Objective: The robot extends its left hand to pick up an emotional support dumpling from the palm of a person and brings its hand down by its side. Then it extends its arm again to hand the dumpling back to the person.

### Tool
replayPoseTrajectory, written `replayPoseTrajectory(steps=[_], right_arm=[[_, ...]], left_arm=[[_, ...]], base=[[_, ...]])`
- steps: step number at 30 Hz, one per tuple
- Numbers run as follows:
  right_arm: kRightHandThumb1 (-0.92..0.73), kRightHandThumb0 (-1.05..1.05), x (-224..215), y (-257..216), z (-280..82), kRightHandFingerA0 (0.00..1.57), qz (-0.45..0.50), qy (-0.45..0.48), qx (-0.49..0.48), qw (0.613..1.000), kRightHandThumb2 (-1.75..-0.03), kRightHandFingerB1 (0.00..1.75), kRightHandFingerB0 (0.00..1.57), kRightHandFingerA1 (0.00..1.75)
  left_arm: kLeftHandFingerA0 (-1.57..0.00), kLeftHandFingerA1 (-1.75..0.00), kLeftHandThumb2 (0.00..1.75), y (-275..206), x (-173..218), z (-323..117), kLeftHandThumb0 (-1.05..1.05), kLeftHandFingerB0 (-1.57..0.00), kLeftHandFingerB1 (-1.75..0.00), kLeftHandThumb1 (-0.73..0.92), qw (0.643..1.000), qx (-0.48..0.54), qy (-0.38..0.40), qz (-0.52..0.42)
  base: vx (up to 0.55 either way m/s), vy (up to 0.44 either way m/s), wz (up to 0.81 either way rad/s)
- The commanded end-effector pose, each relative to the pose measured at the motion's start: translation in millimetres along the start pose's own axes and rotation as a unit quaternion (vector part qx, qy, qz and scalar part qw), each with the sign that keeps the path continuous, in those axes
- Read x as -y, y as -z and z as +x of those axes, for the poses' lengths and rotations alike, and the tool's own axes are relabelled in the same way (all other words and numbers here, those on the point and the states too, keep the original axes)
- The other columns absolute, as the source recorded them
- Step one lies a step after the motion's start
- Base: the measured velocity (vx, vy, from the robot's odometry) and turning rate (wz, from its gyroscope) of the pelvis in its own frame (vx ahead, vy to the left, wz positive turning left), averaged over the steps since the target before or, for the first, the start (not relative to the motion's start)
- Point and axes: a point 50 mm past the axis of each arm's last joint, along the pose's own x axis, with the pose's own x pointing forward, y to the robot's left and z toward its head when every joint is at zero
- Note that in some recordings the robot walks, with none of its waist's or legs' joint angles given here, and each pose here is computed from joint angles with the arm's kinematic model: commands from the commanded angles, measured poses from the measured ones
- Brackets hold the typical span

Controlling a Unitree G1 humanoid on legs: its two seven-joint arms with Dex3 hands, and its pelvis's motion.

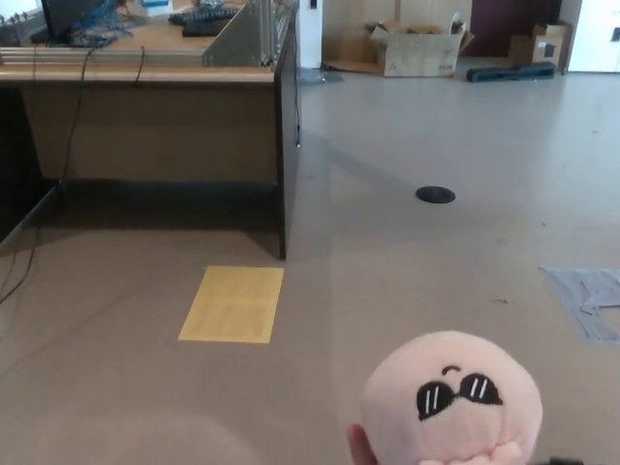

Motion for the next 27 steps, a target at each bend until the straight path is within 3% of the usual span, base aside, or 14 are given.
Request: replayPoseTrajectory(steps=[1,7,8,9,11,13,16,18,21,23,27], right_arm=[[-0.55,-0.27,10,-3,-1,0.85,-0.003,0.023,0.038,0.999,-0.56,0.46,0.69,0.51],[-0.54,-0.27,12,-8,3,0.85,-0.005,0.026,0.045,0.999,-0.56,0.46,0.69,0.51],[-0.55,-0.27,12,-10,5,0.86,-0.005,0.028,0.047,0.999,-0.57,0.46,0.70,0.50],[-0.55,-0.27,12,-13,7,0.86,-0.004,0.029,0.050,0.998,-0.57,0.46,0.70,0.50],[-0.56,-0.28,12,-14,7,0.86,-0.001,0.029,0.050,0.998,-0.57,0.45,0.70,0.50],[-0.56,-0.27,11,-14,7,0.86,0.001,0.027,0.051,0.998,-0.57,0.45,0.70,0.50],[-0.56,-0.27,10,-13,7,0.86,0.000,0.027,0.051,0.998,-0.57,0.45,0.70,0.50],[-0.56,-0.27,6,-7,4,0.84,-0.001,0.015,0.041,0.999,-0.57,0.45,0.69,0.50],[-0.56,-0.27,6,-6,4,0.84,-0.001,0.014,0.040,0.999,-0.57,0.45,0.69,0.50],[-0.56,-0.28,3,-1,-1,0.89,-0.012,0.012,0.040,0.999,-0.57,0.46,0.70,0.51],[-0.55,-0.27,-1,-1,0,0.87,-0.011,0.005,0.036,0.999,-0.56,0.46,0.69,0.51]], left_arm=[[-0.73,-0.52,0.56,-7,-10,-1,-0.07,-0.66,-0.46,0.57,0.999,0.032,-0.007,-0.029],[-0.74,-0.50,0.56,-41,-23,9,-0.07,-0.67,-0.47,0.57,0.994,0.077,-0.029,-0.077],[-0.86,-0.48,0.55,-64,-31,15,-0.20,-0.80,-0.47,0.50,0.989,0.112,-0.028,-0.095],[-0.86,-0.48,0.55,-99,-42,20,-0.20,-0.80,-0.47,0.50,0.978,0.166,-0.024,-0.122],[-0.85,-0.48,0.56,-118,-47,21,-0.16,-0.80,-0.47,0.53,0.973,0.196,-0.018,-0.120],[-0.84,-0.48,0.56,-163,-59,18,-0.16,-0.79,-0.48,0.54,0.958,0.268,-0.009,-0.101],[-0.84,-0.48,0.56,-171,-61,16,-0.16,-0.79,-0.48,0.54,0.956,0.277,-0.007,-0.096],[-0.83,-0.48,0.56,-245,-70,3,-0.18,-0.79,-0.47,0.55,0.928,0.369,0.023,-0.038],[-0.83,-0.48,0.56,-254,-72,1,-0.18,-0.79,-0.47,0.55,0.925,0.377,0.028,-0.032],[-0.86,-0.47,0.56,-312,-67,-21,-0.25,-0.84,-0.47,0.52,0.903,0.423,0.079,0.012],[-0.84,-0.47,0.56,-354,-55,-40,-0.21,-0.84,-0.47,0.52,0.873,0.464,0.120,0.090]], base=[[0.00,0.000,0.00],[0.00,0.000,0.00],[0.00,0.000,0.00],[0.00,0.000,0.00],[-0.02,0.003,0.04],[0.00,0.000,0.00],[0.00,0.000,0.00],[0.00,0.000,0.00],[0.01,0.000,0.04],[0.00,0.000,0.00],[0.00,0.000,0.00]])
